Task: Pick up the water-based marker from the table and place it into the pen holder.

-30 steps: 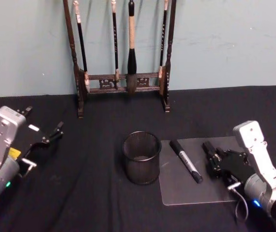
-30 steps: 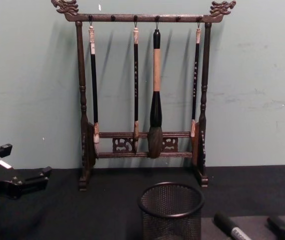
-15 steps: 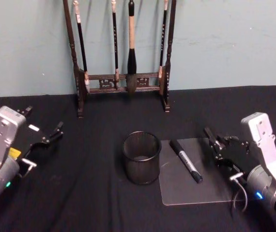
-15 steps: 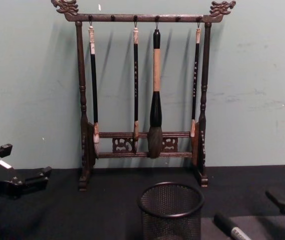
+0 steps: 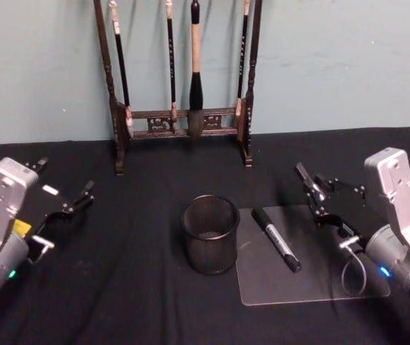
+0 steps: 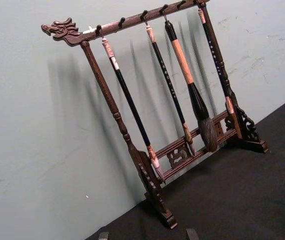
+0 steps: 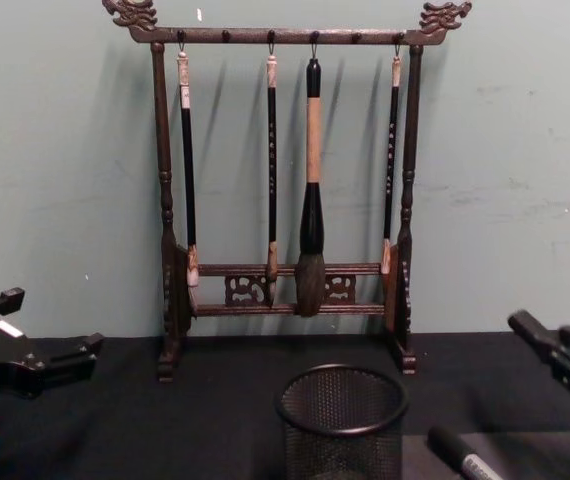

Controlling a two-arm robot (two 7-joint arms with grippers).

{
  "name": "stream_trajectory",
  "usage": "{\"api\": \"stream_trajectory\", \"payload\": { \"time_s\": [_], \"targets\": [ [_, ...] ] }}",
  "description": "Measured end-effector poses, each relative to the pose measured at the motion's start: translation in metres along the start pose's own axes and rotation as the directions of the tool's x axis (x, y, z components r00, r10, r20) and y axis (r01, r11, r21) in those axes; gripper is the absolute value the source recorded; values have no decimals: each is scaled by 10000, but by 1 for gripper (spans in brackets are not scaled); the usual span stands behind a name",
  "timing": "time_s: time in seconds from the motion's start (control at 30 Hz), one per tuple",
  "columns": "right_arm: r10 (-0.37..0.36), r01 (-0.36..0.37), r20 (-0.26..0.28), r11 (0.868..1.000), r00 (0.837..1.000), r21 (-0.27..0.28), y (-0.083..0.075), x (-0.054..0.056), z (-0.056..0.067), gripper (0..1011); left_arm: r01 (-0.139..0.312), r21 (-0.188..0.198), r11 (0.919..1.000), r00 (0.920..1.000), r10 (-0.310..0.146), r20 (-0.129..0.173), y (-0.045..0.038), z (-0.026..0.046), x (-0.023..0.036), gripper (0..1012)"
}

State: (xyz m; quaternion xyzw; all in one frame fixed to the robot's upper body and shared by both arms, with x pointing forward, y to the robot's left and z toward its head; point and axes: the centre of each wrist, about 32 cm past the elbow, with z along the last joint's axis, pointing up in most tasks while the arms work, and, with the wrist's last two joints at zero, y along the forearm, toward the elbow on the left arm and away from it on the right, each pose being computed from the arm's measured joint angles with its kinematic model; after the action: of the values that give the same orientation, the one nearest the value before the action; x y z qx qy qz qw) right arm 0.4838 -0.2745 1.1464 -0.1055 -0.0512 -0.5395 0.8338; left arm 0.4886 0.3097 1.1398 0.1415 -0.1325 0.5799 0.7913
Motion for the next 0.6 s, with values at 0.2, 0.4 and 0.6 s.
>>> {"api": "stream_trajectory", "payload": {
  "time_s": [0.2,0.4,0.6],
  "targets": [
    [301,-306,96,9977,9995,605,46,14,75,214,-1,0,10000,10000,1,0,0,0,0,1001],
    [755,-763,113,9910,9971,1099,110,-15,114,214,-1,0,10000,10000,1,0,0,0,0,1001],
    [1267,-1259,51,9797,9919,1558,187,-58,130,214,0,-1,10000,10000,0,-1,0,0,0,1001]
  ]
}}
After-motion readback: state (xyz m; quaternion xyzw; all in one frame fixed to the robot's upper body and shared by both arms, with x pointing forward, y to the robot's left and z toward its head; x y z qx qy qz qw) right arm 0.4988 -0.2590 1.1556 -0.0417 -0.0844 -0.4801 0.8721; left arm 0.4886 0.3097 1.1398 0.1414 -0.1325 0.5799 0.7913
